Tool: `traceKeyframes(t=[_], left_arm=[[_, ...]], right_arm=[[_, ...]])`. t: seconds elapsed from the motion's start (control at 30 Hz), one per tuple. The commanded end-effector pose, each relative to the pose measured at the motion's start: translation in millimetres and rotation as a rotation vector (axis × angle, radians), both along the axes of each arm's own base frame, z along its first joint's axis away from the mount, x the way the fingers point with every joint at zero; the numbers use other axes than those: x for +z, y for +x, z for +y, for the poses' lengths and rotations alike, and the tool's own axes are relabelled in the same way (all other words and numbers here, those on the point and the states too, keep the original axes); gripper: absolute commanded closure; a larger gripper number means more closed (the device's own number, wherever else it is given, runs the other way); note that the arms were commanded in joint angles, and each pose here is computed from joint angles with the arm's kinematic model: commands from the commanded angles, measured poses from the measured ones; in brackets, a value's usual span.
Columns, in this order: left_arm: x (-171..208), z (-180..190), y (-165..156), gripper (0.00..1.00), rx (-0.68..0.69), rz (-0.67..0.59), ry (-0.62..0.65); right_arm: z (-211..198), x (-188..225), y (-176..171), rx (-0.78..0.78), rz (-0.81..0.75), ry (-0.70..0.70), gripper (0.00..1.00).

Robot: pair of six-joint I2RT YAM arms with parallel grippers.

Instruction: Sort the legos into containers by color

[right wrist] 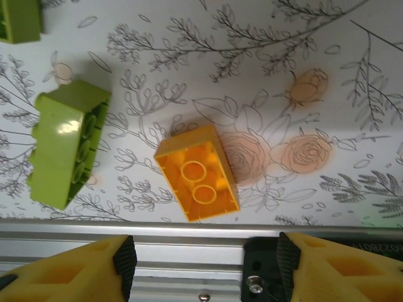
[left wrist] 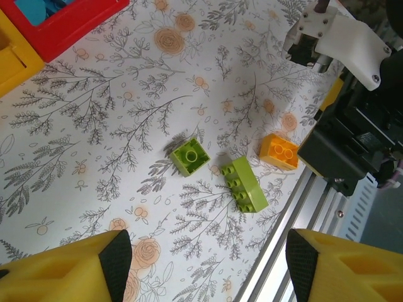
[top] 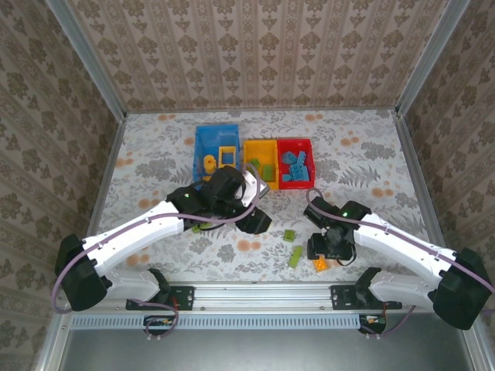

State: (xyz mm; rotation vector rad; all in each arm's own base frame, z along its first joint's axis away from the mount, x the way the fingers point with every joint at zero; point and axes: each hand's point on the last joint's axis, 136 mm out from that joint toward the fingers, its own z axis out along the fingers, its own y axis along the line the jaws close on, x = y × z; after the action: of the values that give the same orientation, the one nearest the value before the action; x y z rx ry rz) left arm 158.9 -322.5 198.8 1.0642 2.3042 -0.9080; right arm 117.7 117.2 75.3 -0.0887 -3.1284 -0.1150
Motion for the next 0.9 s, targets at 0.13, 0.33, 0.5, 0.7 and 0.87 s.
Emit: traceKeyframes(t=[0.13, 0.33, 0.5, 0.7, 0.87], left_arm=[[2.8, 20.2, 14.0, 0.30, 0.116, -0.074, 0.034], [7.3, 38.4, 18.1, 0.29, 0.188, -0.114, 0.048], [11.3, 50.5, 18.7, 0.28, 0.228, -0.139, 0.050], [10.9, 58.3, 16.8, 0.27, 0.255, -0.137, 0.046], [8.6, 59.7, 14.8, 0.27, 0.254, -0.132, 0.047]], right_arm=[[48.5, 9.4, 36.7, 0.101, -0.092, 0.088, 0.32], [81.0, 0.8, 64.2, 0.096, -0.110, 0.139, 0.29], [90.4, -15.7, 80.1, 0.052, -0.073, 0.131, 0.28], [92.2, -33.3, 90.7, -0.040, -0.036, 0.187, 0.31], [96.9, -42.9, 94.1, -0.050, -0.006, 0.177, 0.35]])
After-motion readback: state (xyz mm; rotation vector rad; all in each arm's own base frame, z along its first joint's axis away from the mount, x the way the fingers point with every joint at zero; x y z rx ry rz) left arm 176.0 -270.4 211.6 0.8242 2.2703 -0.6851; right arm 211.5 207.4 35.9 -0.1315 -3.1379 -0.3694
